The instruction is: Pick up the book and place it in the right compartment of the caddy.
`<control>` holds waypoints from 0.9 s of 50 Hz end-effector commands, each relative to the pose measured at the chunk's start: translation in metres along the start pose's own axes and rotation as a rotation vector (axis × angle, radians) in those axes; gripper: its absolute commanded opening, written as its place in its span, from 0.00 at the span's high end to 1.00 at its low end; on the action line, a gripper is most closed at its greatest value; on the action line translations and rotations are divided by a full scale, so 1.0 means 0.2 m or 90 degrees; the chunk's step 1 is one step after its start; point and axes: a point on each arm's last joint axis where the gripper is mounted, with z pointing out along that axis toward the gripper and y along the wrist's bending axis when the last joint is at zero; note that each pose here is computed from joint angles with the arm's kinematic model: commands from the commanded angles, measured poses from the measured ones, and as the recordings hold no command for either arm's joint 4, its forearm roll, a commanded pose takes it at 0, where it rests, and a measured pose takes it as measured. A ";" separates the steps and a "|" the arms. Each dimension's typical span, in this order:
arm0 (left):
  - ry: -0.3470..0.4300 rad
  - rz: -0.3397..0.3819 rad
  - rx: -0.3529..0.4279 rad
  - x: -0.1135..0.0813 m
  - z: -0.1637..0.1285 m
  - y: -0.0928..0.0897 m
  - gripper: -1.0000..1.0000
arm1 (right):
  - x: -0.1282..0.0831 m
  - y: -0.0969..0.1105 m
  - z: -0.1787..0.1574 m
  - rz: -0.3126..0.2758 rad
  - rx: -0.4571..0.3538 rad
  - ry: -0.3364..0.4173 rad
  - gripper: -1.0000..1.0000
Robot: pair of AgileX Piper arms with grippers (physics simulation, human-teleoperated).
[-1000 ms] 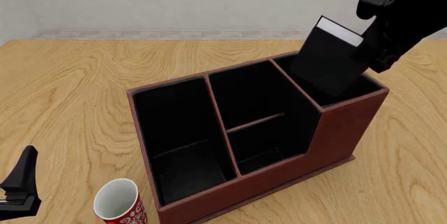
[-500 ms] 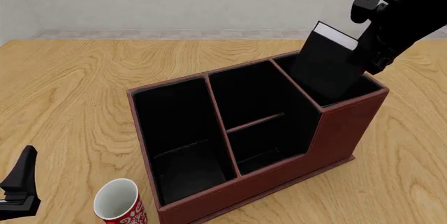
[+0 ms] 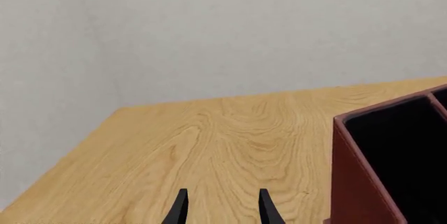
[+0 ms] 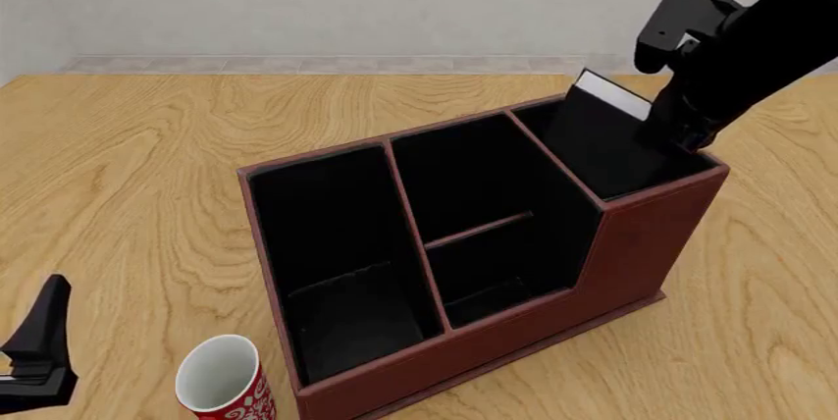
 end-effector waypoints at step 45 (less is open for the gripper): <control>0.002 0.003 -0.001 0.00 0.00 0.00 0.00 | 0.03 0.03 0.11 0.021 -0.004 0.005 1.00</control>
